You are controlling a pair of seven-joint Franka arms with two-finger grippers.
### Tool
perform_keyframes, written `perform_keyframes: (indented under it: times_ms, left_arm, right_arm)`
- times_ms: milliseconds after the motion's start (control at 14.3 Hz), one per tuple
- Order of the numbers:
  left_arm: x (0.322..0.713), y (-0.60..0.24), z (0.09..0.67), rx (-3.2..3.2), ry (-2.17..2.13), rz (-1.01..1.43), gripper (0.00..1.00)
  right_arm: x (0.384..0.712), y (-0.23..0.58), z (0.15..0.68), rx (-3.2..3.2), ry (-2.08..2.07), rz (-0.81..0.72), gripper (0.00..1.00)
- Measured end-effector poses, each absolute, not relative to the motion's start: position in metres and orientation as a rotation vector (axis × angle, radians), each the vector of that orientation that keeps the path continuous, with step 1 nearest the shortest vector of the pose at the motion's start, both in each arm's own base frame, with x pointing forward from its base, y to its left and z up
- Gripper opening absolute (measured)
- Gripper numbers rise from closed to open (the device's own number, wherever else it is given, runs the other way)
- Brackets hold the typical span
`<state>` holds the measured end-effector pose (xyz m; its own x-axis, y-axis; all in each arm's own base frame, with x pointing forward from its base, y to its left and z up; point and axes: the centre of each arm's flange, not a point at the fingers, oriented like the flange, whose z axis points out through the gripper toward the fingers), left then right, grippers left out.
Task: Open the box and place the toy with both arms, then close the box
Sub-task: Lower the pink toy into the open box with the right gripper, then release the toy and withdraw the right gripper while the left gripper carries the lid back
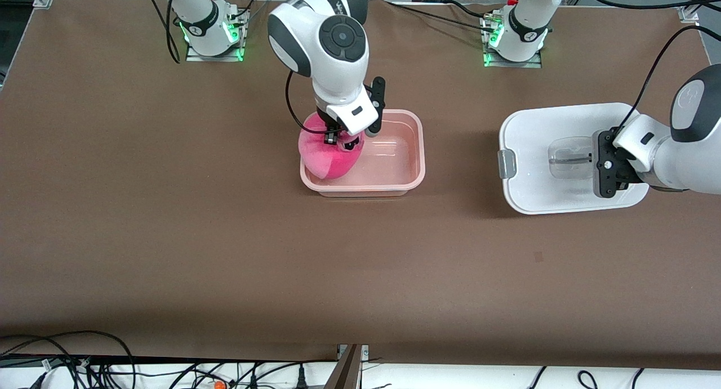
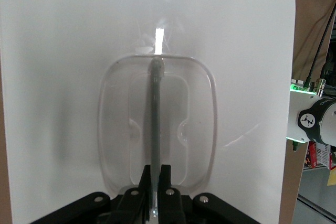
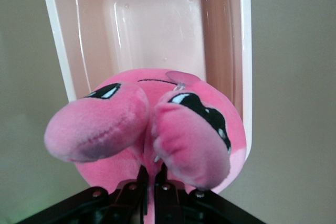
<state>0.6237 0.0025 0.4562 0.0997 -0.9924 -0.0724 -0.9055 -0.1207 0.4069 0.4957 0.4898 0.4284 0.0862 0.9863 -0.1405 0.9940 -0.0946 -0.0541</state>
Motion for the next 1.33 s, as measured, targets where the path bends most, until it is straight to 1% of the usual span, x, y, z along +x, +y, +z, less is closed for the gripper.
perform_keyframes:
  times_ms: [350, 770, 840, 981, 1191, 1331]
  left_arm:
    - [0.624, 0.002, 0.457, 2.12, -1.889, -0.48, 0.07]
    - [0.624, 0.002, 0.457, 2.119, -1.89, -0.479, 0.07]
    - [0.624, 0.002, 0.457, 2.119, -1.89, -0.479, 0.07]
    - [0.624, 0.002, 0.457, 2.119, -1.89, -0.479, 0.07]
    - [0.624, 0.003, 0.457, 2.121, -1.888, -0.479, 0.07]
    - [0.624, 0.003, 0.457, 2.121, -1.888, -0.479, 0.07]
  right_arm:
    - [0.5, 0.498, 0.393, 2.26, 2.082, -0.256, 0.07]
    - [0.499, 0.52, 0.314, 2.237, 2.041, -0.275, 0.07]
    - [0.498, 0.524, 0.301, 2.238, 2.034, -0.264, 0.11]
    - [0.498, 0.532, 0.287, 2.268, 2.003, -0.219, 0.3]
    - [0.493, 0.554, 0.286, 2.362, 1.929, -0.061, 0.6]
    - [0.486, 0.567, 0.282, 2.412, 1.888, 0.009, 0.8]
